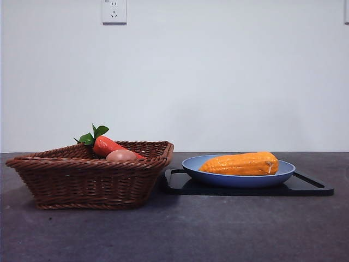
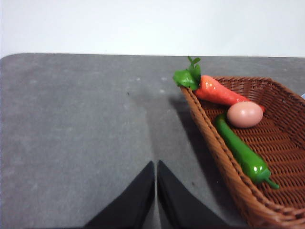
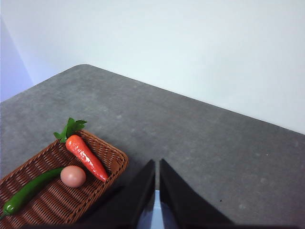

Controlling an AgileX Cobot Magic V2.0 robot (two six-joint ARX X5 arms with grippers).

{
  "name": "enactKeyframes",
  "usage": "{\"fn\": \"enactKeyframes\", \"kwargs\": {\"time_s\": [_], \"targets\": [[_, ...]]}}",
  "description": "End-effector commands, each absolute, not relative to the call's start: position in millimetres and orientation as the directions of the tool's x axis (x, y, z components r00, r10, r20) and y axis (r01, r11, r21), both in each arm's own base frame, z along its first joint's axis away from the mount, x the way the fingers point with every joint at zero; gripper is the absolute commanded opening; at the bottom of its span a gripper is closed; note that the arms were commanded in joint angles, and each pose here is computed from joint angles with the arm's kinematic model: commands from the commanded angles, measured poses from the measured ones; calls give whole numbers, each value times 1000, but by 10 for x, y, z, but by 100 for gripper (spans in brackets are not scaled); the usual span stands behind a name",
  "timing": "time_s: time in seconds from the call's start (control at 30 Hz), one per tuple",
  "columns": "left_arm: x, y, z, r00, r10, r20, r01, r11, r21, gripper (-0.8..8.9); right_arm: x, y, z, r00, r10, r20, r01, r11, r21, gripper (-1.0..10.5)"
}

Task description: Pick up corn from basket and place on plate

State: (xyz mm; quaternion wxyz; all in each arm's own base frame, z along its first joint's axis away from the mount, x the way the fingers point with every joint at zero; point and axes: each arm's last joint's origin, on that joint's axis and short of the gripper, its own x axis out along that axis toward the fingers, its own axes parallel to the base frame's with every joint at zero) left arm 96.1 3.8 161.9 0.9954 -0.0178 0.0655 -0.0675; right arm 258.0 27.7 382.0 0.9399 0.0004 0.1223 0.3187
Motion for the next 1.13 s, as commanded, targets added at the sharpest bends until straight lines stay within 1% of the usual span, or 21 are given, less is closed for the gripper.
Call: {"fn": "enactKeyframes", "kwargs": {"time_s": [0.03, 0.17, 0.27, 1.13], "targets": [[936, 41, 1608, 983, -130, -130, 124, 991, -53, 8, 2606, 277, 3862, 770, 600, -216, -602, 796, 63, 4], [932, 42, 1538, 974, -126, -186, 115, 991, -68, 8, 2606, 277, 3862, 770, 600, -215, -602, 796, 63, 4], [933, 44, 1494, 970, -125, -208, 108, 990, -91, 8, 2606, 277, 3864, 771, 600, -214, -602, 796, 62, 4], [933, 46, 1496, 970, -123, -208, 106, 990, -93, 8, 2607, 277, 3868, 772, 600, -210, -602, 796, 59, 4]]}}
